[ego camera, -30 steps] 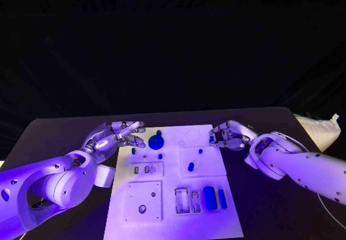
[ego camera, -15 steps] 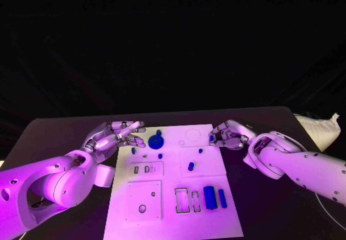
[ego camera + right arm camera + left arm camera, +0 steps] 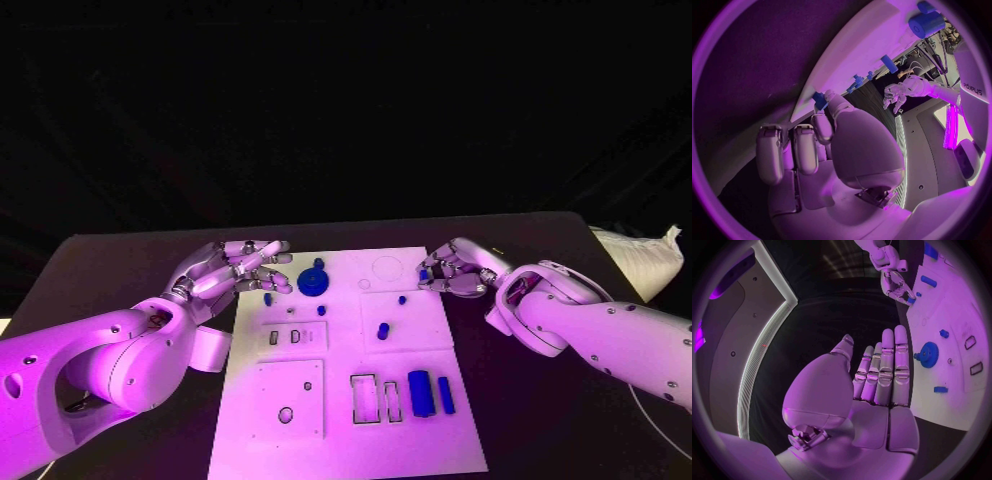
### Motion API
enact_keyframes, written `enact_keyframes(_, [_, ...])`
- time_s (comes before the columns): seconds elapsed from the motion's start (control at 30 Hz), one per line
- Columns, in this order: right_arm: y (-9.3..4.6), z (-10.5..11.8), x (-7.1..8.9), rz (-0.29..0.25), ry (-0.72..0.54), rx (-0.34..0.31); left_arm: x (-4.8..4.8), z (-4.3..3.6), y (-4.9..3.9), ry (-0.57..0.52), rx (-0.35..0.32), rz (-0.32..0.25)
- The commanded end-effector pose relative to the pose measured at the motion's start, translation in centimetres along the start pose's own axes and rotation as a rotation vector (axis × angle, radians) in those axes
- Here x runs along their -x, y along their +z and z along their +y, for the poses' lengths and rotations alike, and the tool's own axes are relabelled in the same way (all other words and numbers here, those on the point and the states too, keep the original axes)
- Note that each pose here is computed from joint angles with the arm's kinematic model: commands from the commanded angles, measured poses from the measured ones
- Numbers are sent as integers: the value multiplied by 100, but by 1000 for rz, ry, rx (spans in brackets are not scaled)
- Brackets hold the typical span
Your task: Assemble the parts on the task board
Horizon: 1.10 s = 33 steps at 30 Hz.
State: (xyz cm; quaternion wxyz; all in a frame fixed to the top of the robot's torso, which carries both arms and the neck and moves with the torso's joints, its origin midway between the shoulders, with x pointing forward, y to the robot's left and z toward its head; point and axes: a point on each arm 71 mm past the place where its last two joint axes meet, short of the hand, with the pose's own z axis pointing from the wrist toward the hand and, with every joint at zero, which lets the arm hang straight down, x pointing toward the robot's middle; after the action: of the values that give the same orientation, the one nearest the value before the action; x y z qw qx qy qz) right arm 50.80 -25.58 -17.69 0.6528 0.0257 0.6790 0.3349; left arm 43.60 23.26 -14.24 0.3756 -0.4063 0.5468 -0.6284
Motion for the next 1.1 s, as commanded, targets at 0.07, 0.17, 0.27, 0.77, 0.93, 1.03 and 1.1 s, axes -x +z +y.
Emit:
enact_keyframes(0.07, [6, 12, 4, -18, -5, -6, -18, -6, -1, -10, -5, 20])
enact_keyframes(0.17, [13, 41, 7, -28, -4, 1, -14, -7, -3, -9, -5, 19])
enact_keyframes(0.27, [22, 97, 10, -38, 0, 15, -12, -7, -4, -9, -5, 18])
enact_keyframes(0.77, [188, 927, -58, -27, 79, 154, 41, -6, -1, -3, -6, 5])
enact_keyframes(0.93, [254, 1222, -221, 8, 72, 209, 65, -5, 4, -1, -8, 0])
enact_keyframes(1.03, [274, 1397, -369, 19, 30, 260, 98, -1, 13, -1, -9, -9])
enact_keyframes(1.1, [287, 1475, -466, 28, 19, 276, 129, 2, 18, 0, -10, -18])
